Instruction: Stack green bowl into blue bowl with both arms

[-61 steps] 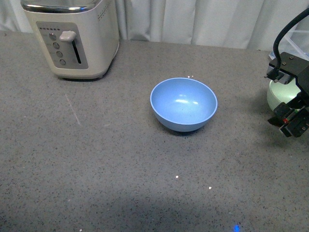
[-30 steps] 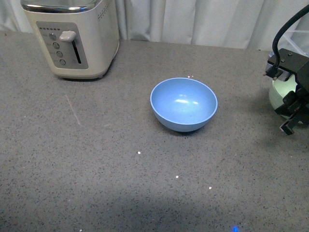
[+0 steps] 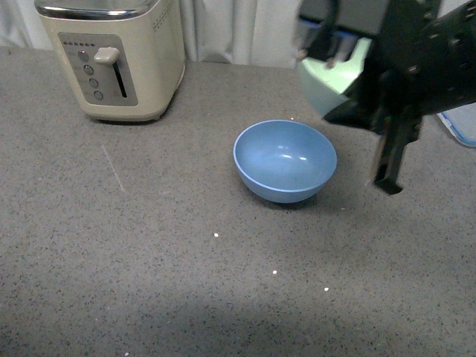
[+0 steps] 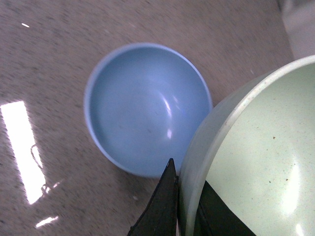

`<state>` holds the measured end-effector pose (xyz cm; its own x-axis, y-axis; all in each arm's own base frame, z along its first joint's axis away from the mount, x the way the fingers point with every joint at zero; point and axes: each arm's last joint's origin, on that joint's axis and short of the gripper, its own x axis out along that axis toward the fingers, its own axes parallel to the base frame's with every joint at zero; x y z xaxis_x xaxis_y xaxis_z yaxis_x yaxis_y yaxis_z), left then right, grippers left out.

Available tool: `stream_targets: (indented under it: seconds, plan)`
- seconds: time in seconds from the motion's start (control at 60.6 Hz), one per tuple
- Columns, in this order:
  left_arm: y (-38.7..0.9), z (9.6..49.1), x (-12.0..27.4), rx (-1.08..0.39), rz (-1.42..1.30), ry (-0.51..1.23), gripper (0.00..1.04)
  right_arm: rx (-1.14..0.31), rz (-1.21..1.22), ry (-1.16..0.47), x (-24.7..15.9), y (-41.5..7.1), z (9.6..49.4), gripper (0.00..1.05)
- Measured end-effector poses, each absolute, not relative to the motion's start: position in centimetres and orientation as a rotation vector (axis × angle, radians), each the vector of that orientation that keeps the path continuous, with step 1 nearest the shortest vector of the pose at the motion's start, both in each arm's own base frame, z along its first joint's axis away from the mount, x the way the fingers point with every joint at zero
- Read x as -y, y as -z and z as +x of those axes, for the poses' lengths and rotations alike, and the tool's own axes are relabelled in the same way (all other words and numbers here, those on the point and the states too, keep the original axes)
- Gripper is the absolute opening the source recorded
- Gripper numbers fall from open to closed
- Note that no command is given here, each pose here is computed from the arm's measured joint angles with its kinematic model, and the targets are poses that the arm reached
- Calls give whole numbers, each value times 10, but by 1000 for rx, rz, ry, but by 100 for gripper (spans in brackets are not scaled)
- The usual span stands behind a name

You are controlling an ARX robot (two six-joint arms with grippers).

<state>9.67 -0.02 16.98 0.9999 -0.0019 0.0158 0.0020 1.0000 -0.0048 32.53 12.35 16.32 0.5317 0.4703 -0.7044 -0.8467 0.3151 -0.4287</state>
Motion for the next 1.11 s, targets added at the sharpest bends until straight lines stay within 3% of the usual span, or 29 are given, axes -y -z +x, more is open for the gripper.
stream_targets:
  seconds: [0.231,0.693,0.941,1.106]
  plan:
    - [-170,97,0,16,-5,2,98,-545,-956,-1019,-162,-133,315,2]
    - [-170,97,0,16,-5,2,98,-589,-1063,-1030,-173,-111,329,2]
    - [-170,97,0,16,-5,2,98,-617,-962,-989,-172,-118,333,39]
    - [-170,97,0,16,-5,2,98,-622,-725,-834,-154,-154,335,66]
